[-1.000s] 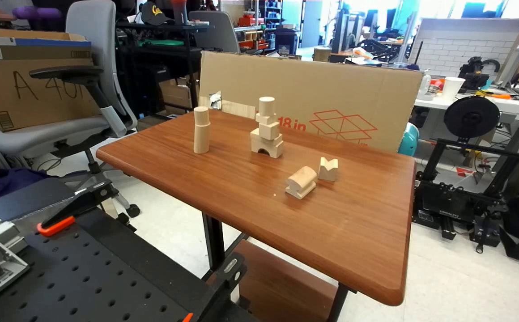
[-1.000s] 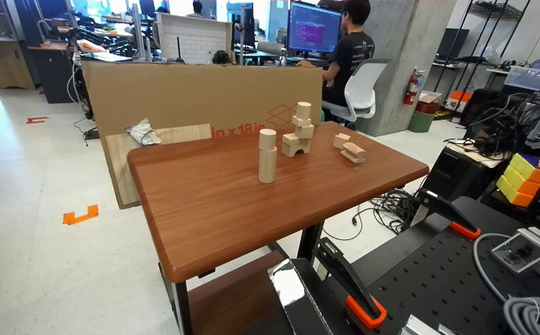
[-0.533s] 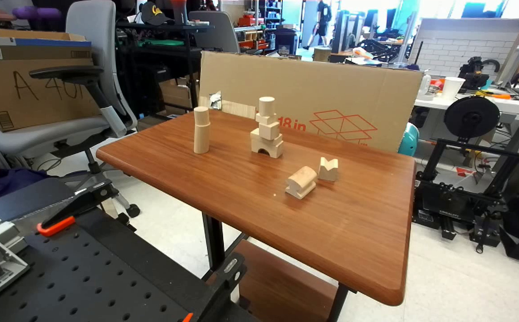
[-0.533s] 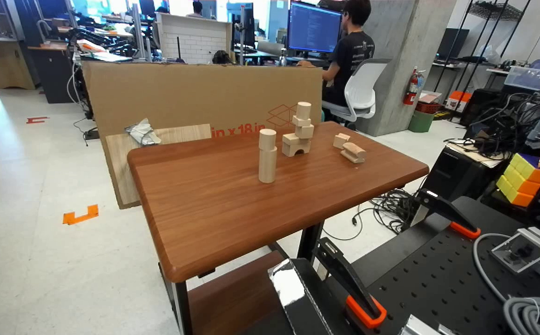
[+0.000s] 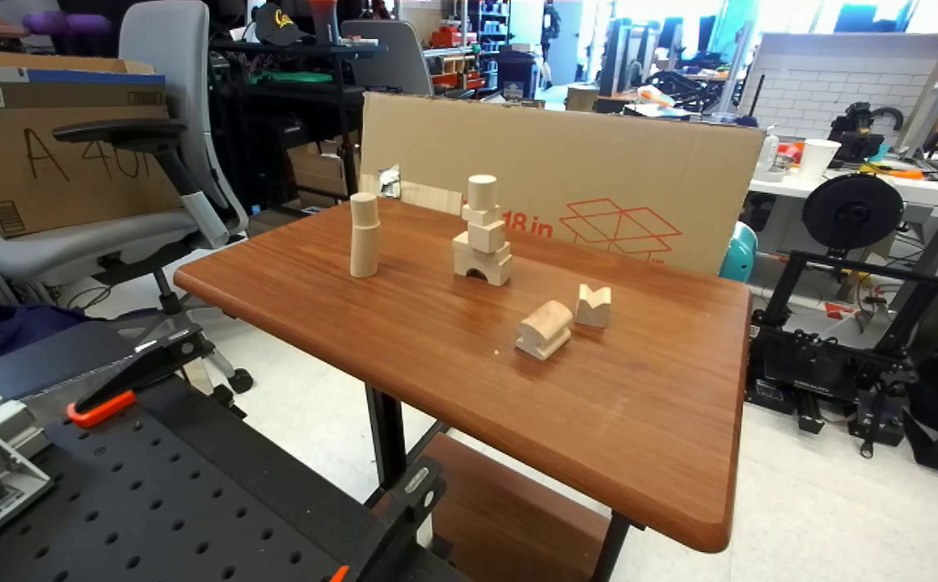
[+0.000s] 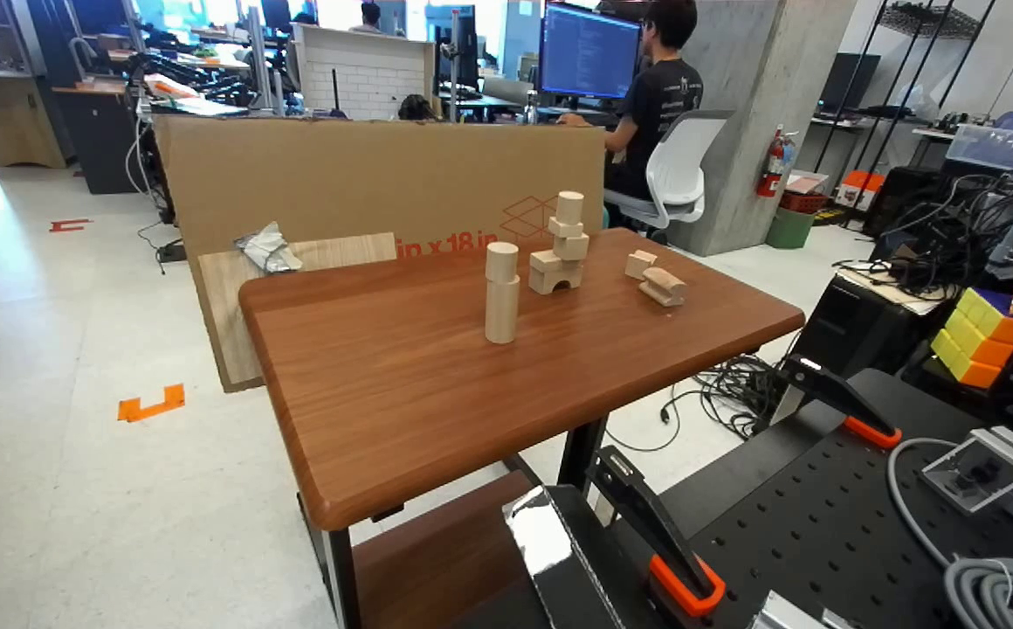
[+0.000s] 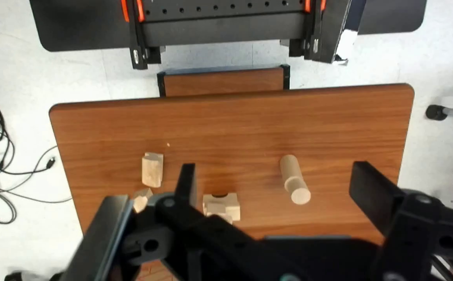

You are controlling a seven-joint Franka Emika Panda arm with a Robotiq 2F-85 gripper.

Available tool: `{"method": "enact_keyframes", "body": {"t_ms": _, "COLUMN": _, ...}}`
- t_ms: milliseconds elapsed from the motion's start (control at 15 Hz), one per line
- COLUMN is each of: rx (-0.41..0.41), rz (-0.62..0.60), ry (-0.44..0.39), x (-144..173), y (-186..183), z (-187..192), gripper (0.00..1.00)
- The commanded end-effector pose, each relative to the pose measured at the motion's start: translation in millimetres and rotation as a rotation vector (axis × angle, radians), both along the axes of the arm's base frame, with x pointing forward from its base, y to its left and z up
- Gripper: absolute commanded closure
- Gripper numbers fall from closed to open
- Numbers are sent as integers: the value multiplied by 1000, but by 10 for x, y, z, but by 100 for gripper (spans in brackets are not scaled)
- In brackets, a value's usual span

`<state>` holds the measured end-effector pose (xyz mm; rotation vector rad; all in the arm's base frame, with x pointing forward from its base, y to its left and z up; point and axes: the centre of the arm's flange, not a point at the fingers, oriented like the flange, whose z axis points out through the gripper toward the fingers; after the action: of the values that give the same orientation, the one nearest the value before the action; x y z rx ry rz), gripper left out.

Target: Pick up the cylindrical block on the right and put it on the table

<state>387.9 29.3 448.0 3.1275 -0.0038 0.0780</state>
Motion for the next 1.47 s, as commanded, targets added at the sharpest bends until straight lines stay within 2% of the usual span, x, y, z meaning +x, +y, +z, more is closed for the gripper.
{"method": "enact_keyframes", "body": {"t_ms": 0, "rx": 47, "rz": 23, "ry": -55, "x": 531, "y": -33, "z": -94, "gripper": 0}}
{"method": "enact_keyframes", "body": {"t_ms": 333, "rx": 46, "rz": 45, "ry": -63, "x": 1024, "y": -178, "z": -354, "gripper": 0}}
{"method": "enact_keyframes", "body": {"t_ms": 600, "rx": 69, "rz": 63, "ry": -19, "x": 1360, "y": -340, "z": -551, "gripper": 0}}
{"method": "enact_keyframes", "body": {"t_ms": 1000, "rx": 64, "rz": 84, "ry": 27, "x": 1684, "y": -464, "z": -938, "gripper": 0}}
{"method": "enact_keyframes", "body": {"t_ms": 1400, "rx": 42, "rz": 76, "ry": 89, "x": 1855, "y": -487, "z": -1325, "gripper": 0}}
